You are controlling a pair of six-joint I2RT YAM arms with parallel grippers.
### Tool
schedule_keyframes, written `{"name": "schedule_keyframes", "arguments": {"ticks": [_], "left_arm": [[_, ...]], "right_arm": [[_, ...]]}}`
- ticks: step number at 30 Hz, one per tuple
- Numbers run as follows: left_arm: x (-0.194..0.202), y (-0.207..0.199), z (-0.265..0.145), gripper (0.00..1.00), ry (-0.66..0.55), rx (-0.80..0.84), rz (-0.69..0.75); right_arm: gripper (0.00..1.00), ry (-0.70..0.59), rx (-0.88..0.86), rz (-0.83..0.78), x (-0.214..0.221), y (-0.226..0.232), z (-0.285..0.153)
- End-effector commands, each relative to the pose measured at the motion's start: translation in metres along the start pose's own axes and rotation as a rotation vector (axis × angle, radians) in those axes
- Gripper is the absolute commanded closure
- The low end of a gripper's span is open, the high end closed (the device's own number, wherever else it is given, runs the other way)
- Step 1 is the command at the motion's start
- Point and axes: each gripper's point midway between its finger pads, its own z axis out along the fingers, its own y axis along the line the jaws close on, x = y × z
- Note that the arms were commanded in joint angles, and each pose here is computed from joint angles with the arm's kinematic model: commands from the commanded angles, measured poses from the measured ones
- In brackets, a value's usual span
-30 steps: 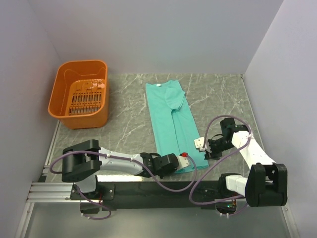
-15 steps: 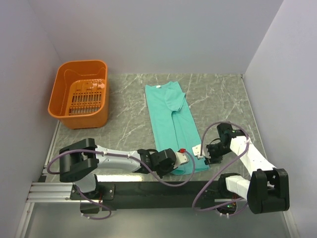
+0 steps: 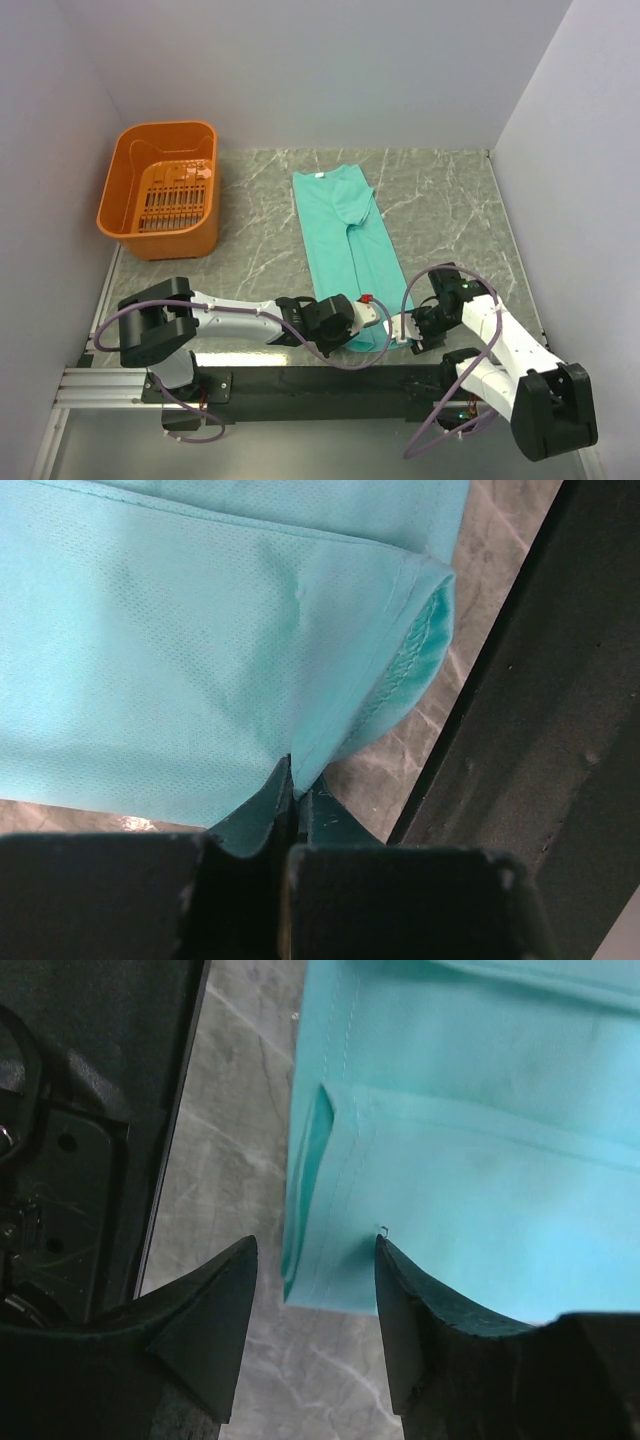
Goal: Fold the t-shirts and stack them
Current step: Fold the tshirt
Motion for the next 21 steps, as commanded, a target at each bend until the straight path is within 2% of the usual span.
{"name": "schedule_keyframes", "arguments": {"ticks": [1,21], "left_arm": [[-0.014,-0.008,-0.005,0.99,-0.06,0.045,-0.026],[-0.023,-0.009,-0.013,0.99,-0.136,0.155,-0.13]], "right_arm": [[0.42,0.021,0.019,-0.001,0.0,-0.005,0.005],[0.46,0.123,0.029,0.041,0.006,-0.016,0.009]]}}
